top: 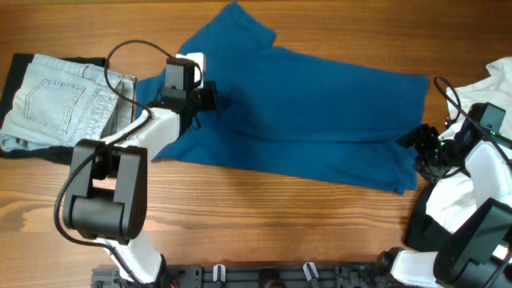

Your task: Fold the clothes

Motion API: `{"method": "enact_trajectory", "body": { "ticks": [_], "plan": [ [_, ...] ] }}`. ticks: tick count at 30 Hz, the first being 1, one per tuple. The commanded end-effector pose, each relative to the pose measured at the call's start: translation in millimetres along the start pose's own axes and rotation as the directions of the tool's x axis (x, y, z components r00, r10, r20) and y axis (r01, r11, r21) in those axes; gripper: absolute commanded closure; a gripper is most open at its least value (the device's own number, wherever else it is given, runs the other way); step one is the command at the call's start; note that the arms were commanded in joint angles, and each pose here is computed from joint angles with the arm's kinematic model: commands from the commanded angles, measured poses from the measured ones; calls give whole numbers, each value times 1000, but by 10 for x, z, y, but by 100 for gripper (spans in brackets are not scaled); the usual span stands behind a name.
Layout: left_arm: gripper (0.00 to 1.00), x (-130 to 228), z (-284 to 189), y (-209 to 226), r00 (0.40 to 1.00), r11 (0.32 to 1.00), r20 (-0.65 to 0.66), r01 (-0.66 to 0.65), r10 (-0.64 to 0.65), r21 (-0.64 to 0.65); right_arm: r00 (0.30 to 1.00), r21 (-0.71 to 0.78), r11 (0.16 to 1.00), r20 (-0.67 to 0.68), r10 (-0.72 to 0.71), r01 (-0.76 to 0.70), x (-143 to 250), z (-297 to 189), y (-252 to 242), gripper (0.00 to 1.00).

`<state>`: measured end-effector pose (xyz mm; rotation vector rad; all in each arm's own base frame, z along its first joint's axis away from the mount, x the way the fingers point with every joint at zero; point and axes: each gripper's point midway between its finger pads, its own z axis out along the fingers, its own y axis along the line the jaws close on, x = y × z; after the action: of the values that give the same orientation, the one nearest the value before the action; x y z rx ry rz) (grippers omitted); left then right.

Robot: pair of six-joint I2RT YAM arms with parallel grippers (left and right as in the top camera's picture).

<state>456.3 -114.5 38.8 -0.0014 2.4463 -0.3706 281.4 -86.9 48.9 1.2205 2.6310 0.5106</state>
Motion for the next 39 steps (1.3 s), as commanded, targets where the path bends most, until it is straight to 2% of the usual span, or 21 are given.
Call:
{"method": "enact_trajectory", "body": {
  "ticks": [1, 4, 7, 10, 13, 18, 24, 28, 39],
  "plan": [
    [95, -300, 38, -8, 994, 1000, 110, 5, -4, -12, 1000, -19, 1000, 23, -4, 5, -49, -80, 51, 25],
    [96, -357, -30, -44, 997, 1000, 71, 14, -13, -9, 1000, -18, 1000, 21, -4, 5, -45, -80, 50, 25],
    [90, -284, -194, -132, 999, 1000, -28, 19, -19, 12, 1000, -15, 1000, 14, -4, 5, -28, -80, 42, 25],
    [85, -160, -323, -276, 995, 997, -96, 1, 7, 76, 1000, -14, 1000, 15, -4, 4, -29, -80, 41, 25],
    [81, 57, -324, -224, 984, 999, -179, 10, -1, 47, 1000, -16, 1000, 17, -4, 5, -35, -80, 45, 25],
    [95, 259, -142, -67, 973, 1000, -231, 11, -14, -13, 1000, -17, 1000, 20, -5, 6, -41, -80, 47, 25],
    [96, 509, 113, 51, 956, 999, -292, 17, -27, -40, 1000, -15, 1000, 16, -4, 5, -33, -80, 44, 25],
    [96, 414, 150, 107, 968, 998, -249, 2, -20, -70, 1000, -16, 1000, 17, -5, 5, -35, -80, 45, 25],
    [96, -108, 273, -29, 999, 1000, -31, -17, 17, -11, 1000, -17, 1000, 19, -4, 4, -41, -80, 47, 25]
  ]
}}
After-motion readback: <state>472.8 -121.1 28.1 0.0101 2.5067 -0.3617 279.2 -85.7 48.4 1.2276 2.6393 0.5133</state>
